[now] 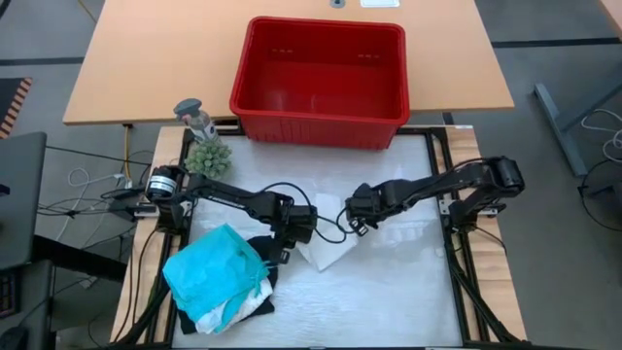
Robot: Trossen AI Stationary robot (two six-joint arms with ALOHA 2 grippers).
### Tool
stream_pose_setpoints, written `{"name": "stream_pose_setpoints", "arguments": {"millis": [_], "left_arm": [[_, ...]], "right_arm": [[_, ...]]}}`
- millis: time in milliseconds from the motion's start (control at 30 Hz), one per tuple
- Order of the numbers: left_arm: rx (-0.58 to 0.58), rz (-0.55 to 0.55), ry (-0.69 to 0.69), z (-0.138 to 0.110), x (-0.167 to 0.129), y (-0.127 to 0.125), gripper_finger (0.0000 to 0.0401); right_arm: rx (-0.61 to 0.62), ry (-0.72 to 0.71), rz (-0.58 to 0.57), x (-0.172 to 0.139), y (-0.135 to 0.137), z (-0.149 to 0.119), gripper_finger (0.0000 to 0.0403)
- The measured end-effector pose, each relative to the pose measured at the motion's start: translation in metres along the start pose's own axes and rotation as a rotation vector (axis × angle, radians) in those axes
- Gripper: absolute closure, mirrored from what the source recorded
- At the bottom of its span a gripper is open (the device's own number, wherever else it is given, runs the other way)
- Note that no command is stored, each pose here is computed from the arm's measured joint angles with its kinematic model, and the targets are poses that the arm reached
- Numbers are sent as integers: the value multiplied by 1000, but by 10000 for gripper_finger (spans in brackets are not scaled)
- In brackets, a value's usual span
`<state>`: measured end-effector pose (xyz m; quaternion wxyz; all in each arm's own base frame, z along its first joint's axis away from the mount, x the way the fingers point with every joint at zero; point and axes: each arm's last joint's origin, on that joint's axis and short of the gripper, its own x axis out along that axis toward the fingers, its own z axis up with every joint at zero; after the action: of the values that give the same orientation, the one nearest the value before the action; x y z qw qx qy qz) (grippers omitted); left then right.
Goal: Fold Laundry from Bin
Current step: Fold the white shorts
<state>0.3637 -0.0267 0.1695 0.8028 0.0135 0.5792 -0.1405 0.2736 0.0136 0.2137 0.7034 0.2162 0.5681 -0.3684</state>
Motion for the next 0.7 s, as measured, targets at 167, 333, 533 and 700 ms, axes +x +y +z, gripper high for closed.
{"name": "stream_pose_setpoints", "arguments": {"millis": [167,333,533,700], "left_arm": [[-5,3,-9,1,0,1,383],[-7,2,-9,1,0,1,383],[-7,2,-15,1,0,1,383],[-38,-1,-10,1,0,1,383]], "right_arm": [[59,17,-85,-16,0,-7,379],[59,49,1,-15,15,-25,367],[91,59,60,-17,24,-33,251],[101,32,70,-21,32,-47,171]]}}
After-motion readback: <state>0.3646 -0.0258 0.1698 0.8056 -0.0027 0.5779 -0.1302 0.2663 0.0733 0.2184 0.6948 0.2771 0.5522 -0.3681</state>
